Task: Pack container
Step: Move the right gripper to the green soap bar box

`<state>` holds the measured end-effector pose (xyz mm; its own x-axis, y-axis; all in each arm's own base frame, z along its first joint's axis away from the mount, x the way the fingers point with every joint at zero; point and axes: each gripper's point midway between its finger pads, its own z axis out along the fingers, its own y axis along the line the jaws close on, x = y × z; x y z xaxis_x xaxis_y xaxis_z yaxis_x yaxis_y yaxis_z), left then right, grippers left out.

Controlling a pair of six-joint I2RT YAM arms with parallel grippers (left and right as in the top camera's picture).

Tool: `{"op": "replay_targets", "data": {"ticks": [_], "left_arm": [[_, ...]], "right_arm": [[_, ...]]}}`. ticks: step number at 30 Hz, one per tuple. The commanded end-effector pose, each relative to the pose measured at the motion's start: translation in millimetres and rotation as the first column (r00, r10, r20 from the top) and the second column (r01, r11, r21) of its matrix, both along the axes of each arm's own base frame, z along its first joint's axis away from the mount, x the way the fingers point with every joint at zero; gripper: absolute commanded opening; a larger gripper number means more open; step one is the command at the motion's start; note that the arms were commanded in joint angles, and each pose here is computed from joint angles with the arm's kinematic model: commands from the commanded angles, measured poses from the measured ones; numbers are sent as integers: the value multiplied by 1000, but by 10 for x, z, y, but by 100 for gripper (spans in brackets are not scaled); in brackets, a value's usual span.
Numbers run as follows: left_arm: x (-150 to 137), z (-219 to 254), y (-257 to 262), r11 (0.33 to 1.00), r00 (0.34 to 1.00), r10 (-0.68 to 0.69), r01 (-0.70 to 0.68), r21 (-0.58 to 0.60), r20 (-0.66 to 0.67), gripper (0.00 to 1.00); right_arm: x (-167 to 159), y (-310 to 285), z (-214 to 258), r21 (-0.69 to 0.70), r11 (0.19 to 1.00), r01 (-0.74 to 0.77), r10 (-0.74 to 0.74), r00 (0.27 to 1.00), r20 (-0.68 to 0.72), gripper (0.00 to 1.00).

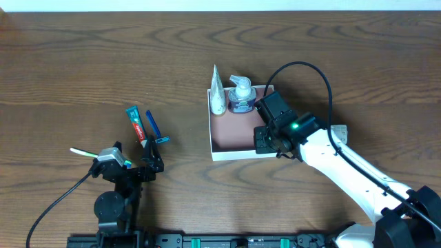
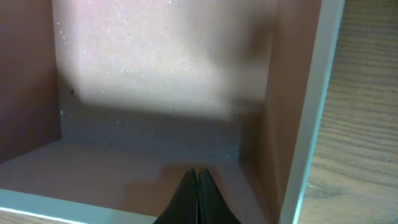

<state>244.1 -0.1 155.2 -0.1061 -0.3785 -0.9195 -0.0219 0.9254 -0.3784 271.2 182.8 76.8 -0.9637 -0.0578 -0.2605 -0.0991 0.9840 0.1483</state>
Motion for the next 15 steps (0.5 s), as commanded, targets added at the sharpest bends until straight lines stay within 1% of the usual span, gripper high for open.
{"op": "replay_targets", "data": {"ticks": [1,4,8,9,11,15], "left_arm": [[2,-161,17,1000,999,6,-6,7,-38,98],[2,-161,17,1000,999,6,-6,7,-38,98],[2,-161,17,1000,999,6,-6,7,-38,98],[2,-161,17,1000,999,6,-6,7,-38,98],[2,-161,17,1000,999,6,-6,7,-38,98],[2,-161,17,1000,999,6,-6,7,-38,98]], "right_arm": [[152,62,281,43,999,-8,4,997,77,4],[253,94,604,79,997,-18,5,988,157,15],[364,-77,949,85,996,34,-53,969,241,41],[390,-187,1022,85,994,63,-83,963,258,50],[428,-400,1070,74,989,125,-140,954,267,60],[482,-932,994,50,953,300,-303,928,216,76]]}}
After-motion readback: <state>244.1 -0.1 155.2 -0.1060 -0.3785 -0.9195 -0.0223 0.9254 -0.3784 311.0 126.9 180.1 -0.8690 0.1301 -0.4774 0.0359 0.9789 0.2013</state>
